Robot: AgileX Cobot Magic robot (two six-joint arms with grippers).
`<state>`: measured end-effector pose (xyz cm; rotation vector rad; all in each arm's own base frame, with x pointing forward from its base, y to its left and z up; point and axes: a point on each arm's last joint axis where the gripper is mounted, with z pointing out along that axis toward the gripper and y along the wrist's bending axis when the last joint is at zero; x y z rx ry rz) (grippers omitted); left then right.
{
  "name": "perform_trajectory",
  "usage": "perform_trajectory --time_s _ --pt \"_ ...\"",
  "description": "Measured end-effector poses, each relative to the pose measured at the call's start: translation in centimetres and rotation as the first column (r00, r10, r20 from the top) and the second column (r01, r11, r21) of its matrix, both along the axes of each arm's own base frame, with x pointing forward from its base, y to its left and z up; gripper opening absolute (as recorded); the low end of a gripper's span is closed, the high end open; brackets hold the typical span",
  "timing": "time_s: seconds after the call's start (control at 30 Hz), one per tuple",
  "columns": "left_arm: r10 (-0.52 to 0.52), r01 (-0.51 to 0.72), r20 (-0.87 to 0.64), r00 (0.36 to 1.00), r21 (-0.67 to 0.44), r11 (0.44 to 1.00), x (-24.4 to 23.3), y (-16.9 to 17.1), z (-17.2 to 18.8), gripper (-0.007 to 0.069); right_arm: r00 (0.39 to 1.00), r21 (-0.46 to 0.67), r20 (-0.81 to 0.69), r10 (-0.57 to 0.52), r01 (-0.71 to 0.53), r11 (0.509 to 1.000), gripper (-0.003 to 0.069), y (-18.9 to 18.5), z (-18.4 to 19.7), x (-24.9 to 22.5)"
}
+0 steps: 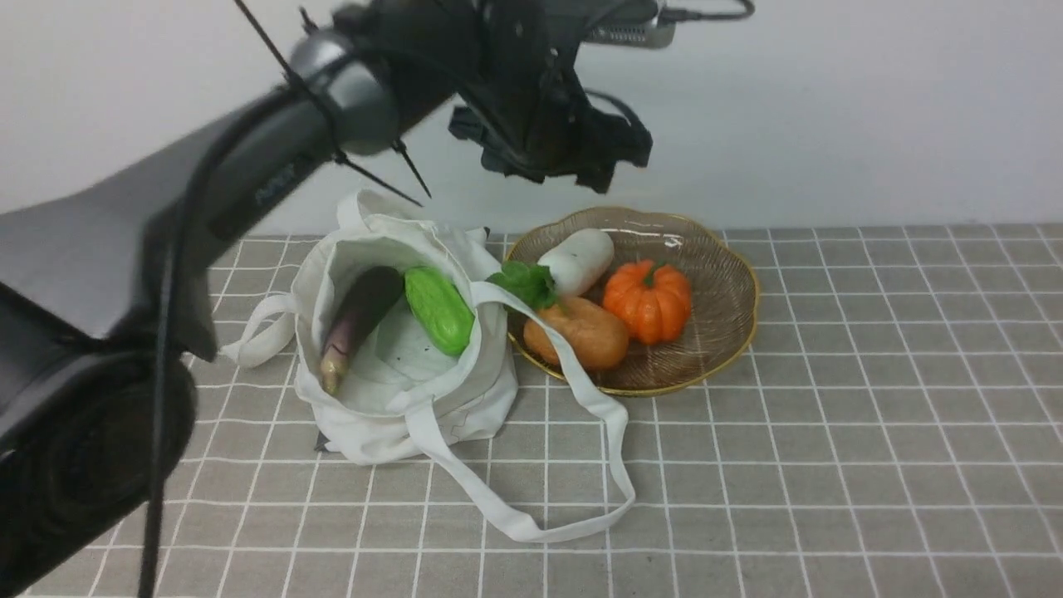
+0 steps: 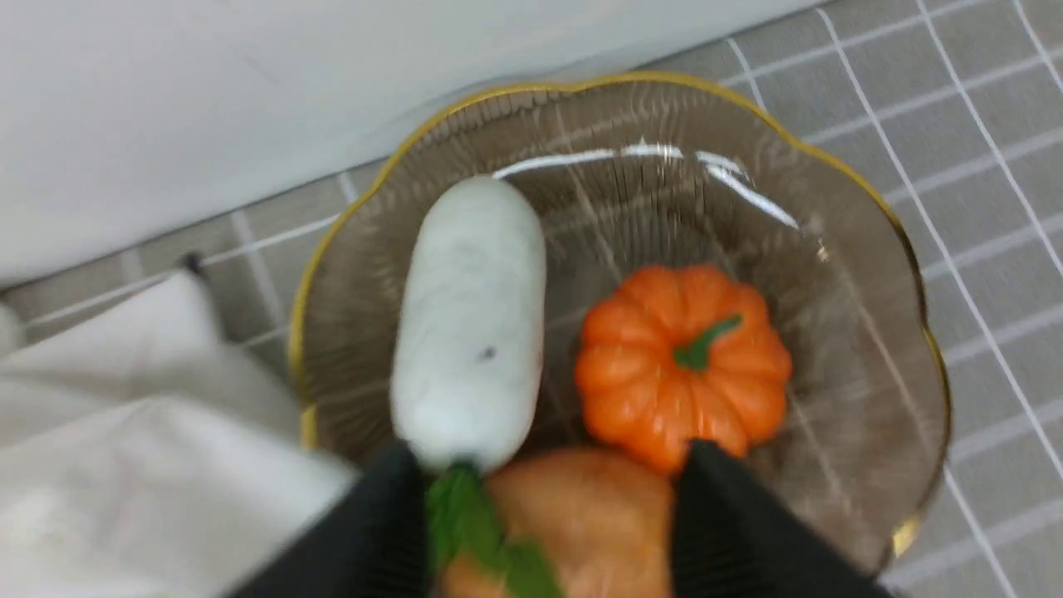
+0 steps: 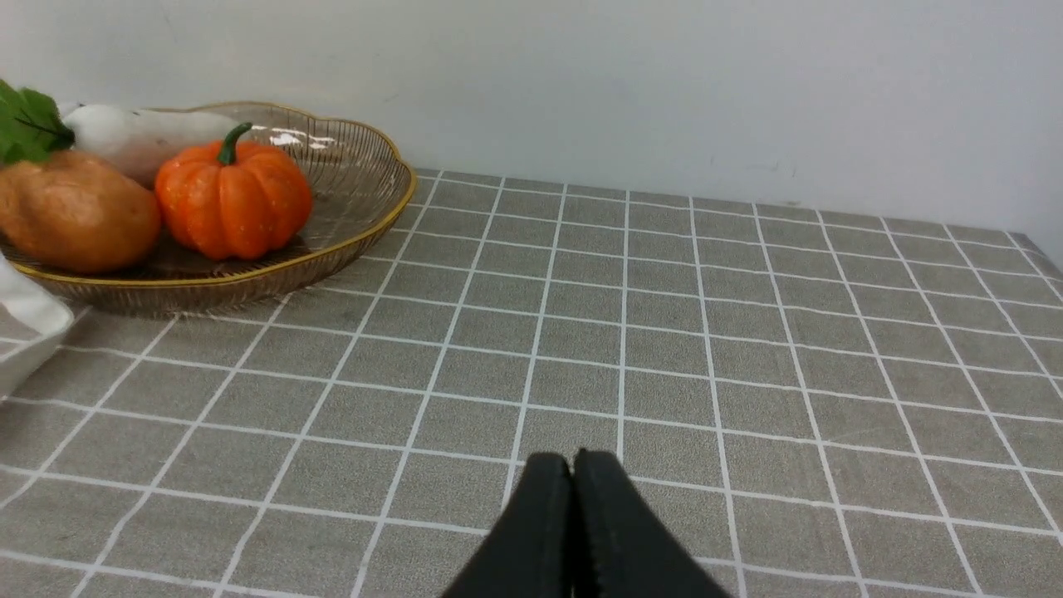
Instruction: Take vegetables from bag on grey coffee tablecloth place on plate.
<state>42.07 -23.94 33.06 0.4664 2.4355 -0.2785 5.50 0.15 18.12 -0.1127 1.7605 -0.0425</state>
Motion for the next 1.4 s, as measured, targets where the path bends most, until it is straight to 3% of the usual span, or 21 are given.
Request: perform_trajectory --time_s 0.03,0.1,0.17,0.33,0.47,0.57,0.73,0.87,1.03,1.2,1.4 --pt "-0.023 0.023 -0.001 1.0 0.03 0.999 -1.2 0.7 2.1 0.0206 1.0 0.0 0.0 0.0 0.0 1.0 -0.0015 0.0 0.0 0.0" --pt "-0.068 0.066 0.025 0.997 0.062 0.996 -3.1 1.9 5.6 0.0071 1.0 0.0 0.0 0.0 0.0 1.0 -0.0015 0.0 0.0 0.0" --pt "-0.114 0.107 0.074 0.991 0.092 0.99 -4.6 2.8 8.0 0.0021 1.0 0.0 0.0 0.0 0.0 1.0 -0.0015 0.0 0.0 0.0" --pt "-0.142 0.11 0.171 0.975 0.186 0.976 -8.1 6.2 12.2 -0.0005 1.0 -0.001 0.0 0.0 0.0 1.0 -0.0015 0.0 0.0 0.0" --pt "-0.124 0.093 0.139 0.982 0.209 0.973 -11.8 8.7 12.5 -0.0005 1.0 -0.001 0.0 0.0 0.0 1.0 -0.0015 0.0 0.0 0.0" --pt "-0.124 0.098 0.107 0.986 0.218 0.971 -15.4 10.6 11.7 -0.0005 1.0 -0.001 0.0 0.0 0.0 1.0 -0.0015 0.0 0.0 0.0" --pt "-0.095 0.072 0.217 0.972 0.115 0.991 -21.6 13.6 9.2 -0.0005 1.0 -0.001 0.0 0.0 0.0 1.0 -0.0015 0.0 0.0 0.0" --pt "-0.031 0.042 0.338 0.941 -0.026 0.999 -28.2 17.0 3.5 -0.0005 1.0 -0.001 0.0 0.0 0.0 1.0 -0.0015 0.0 0.0 0.0" --pt "0.079 0.03 0.462 0.883 -0.224 0.974 -32.9 19.3 -2.1 -0.0005 1.0 -0.001 0.0 0.0 0.0 1.0 -0.0015 0.0 0.0 0.0" --pt "0.118 0.036 0.506 0.855 -0.284 0.958 -35.1 20.5 -5.2 -0.0005 1.0 -0.001 0.0 0.0 0.0 1.0 -0.0015 0.0 0.0 0.0" --pt "0.12 0.04 0.519 0.846 -0.286 0.957 -35.5 20.7 -6.0 -0.0005 1.0 -0.001 0.0 0.0 0.0 1.0 -0.0015 0.0 0.0 0.0"
